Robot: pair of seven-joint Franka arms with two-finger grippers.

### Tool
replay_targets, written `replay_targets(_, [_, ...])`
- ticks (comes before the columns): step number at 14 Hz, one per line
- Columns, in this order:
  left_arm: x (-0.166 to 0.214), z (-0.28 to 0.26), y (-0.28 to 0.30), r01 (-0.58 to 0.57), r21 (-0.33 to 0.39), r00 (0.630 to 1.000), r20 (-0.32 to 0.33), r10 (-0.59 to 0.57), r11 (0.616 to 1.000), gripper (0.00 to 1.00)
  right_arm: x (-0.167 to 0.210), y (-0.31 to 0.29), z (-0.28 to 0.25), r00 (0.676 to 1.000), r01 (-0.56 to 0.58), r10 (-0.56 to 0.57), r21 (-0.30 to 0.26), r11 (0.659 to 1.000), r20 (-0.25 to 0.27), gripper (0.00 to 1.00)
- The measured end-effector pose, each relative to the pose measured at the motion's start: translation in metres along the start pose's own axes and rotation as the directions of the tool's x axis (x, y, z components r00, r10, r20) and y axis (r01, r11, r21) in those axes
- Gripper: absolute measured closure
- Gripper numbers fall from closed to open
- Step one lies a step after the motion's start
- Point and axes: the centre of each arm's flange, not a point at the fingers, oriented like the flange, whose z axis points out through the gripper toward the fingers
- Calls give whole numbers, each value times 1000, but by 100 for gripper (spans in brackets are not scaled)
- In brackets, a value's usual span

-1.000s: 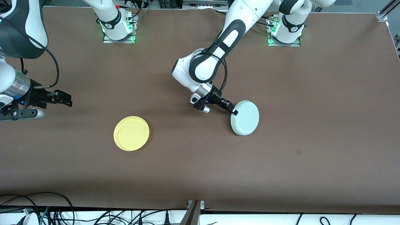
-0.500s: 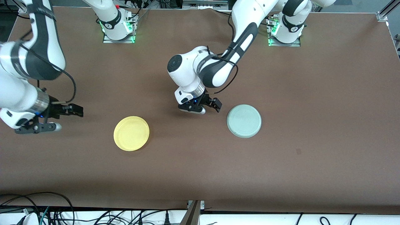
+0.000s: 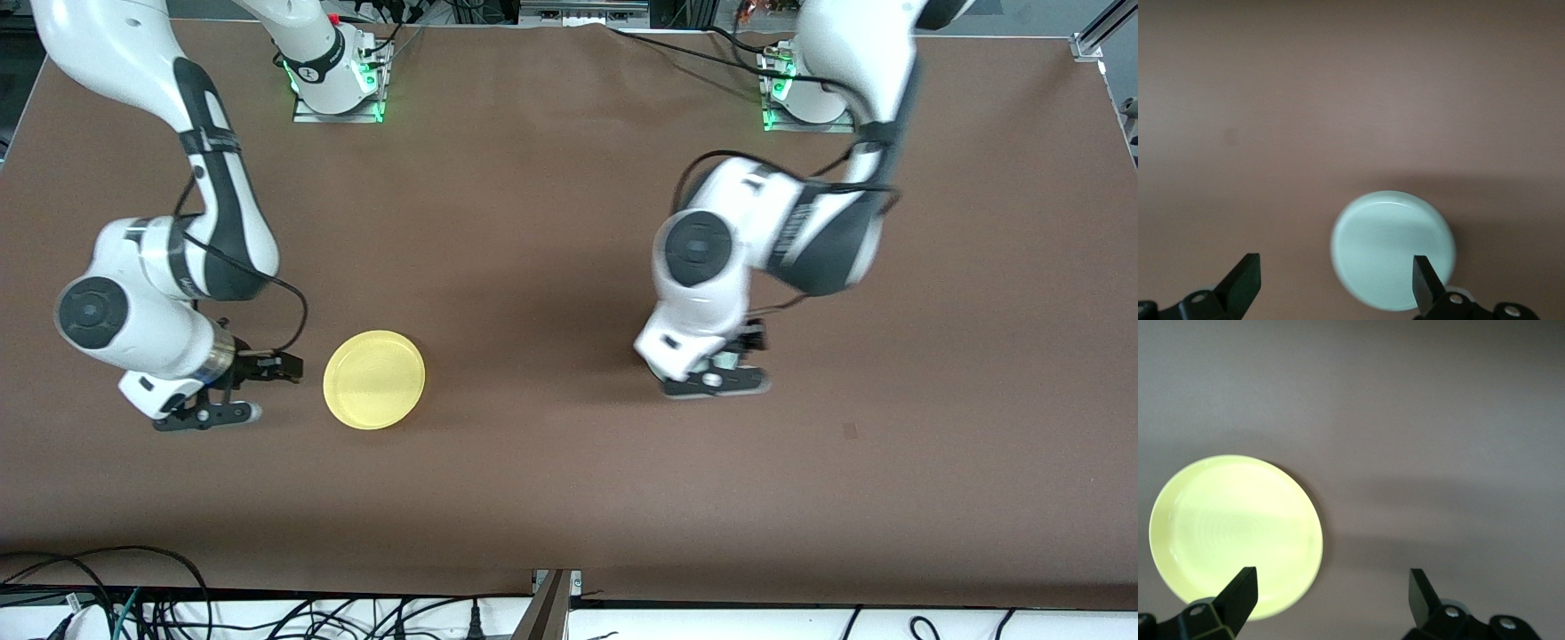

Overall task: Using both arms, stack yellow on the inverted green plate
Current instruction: 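Grasp the yellow plate rim with the right gripper while the left withdraws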

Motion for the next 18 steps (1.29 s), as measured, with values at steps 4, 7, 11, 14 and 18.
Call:
replay_targets(4, [21,-23,-135,-83,-74,991,98,90,994,0,5,-9,44,999,-31,31,44,999,-12,8])
replay_targets(7, [-5,-43,-169,-109,-82,986,117,118,991,0,3,-8,73,999,-39,38,45,998,8,24])
replay_targets(11, [-66,-58,-207,-172,-117,985,7,173,978,0,-2,-8,99,999,-42,41,41,998,22,35])
replay_targets(14, [-90,-65,-243,-145,-125,989,-1,146,981,0,-9,-7,117,999,-45,44,38,998,14,44])
replay_targets(18, [-93,-109,-281,-90,-126,996,-16,88,988,0,-15,-8,129,999,-45,45,38,998,16,56])
